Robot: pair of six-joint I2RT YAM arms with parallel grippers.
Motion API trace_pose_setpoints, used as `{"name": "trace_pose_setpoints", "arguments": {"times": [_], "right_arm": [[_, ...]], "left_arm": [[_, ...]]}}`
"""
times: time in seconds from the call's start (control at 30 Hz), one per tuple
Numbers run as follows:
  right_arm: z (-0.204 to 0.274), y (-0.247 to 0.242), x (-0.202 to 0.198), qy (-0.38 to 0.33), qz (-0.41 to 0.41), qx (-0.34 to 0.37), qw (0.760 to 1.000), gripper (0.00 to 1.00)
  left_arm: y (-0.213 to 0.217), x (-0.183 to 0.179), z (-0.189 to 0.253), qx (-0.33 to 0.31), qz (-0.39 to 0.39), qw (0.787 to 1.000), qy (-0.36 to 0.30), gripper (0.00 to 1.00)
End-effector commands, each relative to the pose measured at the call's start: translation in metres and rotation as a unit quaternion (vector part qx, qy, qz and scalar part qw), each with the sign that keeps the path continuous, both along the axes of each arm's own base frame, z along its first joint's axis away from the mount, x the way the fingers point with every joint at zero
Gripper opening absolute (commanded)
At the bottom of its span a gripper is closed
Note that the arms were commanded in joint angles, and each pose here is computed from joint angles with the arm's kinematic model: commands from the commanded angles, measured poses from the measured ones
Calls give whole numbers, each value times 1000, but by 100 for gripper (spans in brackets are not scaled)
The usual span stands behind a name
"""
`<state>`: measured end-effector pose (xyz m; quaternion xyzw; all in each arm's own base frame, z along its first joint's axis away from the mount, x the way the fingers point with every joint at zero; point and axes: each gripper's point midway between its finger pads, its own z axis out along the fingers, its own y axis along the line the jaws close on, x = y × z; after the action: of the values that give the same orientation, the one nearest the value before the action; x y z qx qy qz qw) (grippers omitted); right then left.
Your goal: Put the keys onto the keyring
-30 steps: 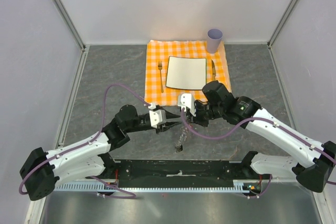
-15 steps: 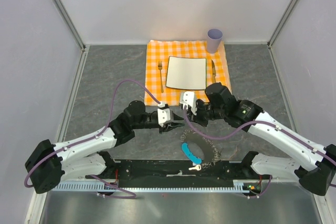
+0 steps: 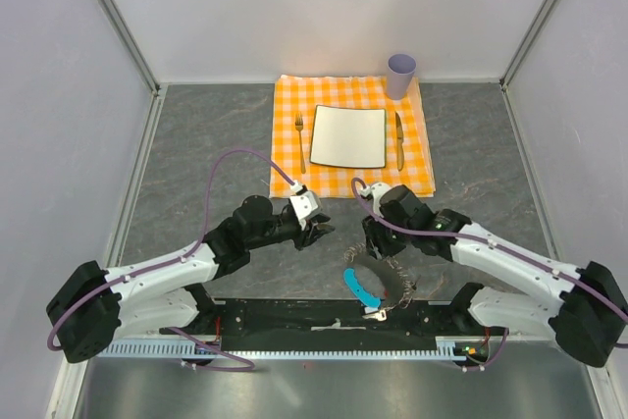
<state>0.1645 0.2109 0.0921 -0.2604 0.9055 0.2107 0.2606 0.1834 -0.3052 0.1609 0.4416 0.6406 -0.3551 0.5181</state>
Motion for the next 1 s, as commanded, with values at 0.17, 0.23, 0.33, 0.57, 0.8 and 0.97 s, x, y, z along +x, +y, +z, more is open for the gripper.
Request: {"name": "trace_pose_setpoints", "arguments": {"times": [0.17, 0.23, 0.33, 0.57, 0.8, 0.97], "right_arm": [[-56, 22, -28, 147, -12, 7, 989, 48], [-57, 37, -20, 142, 3, 20, 990, 48], [-63, 62, 0, 127, 16, 27, 991, 48], [-67, 146, 75, 60, 52, 73, 994, 48], [-31, 130, 108, -1, 17, 73, 997, 51], [9, 68, 105, -67, -24, 36, 997, 52]], "left_arm": [[6, 16, 15, -25, 51, 998, -1, 36], [10, 18, 14, -25, 62, 998, -4, 36], [21, 24, 16, -28, 89, 995, -15, 36], [56, 35, 23, -49, 165, 984, -48, 37], [58, 31, 24, -53, 161, 985, -44, 39], [37, 27, 11, -36, 118, 992, -14, 40]]}}
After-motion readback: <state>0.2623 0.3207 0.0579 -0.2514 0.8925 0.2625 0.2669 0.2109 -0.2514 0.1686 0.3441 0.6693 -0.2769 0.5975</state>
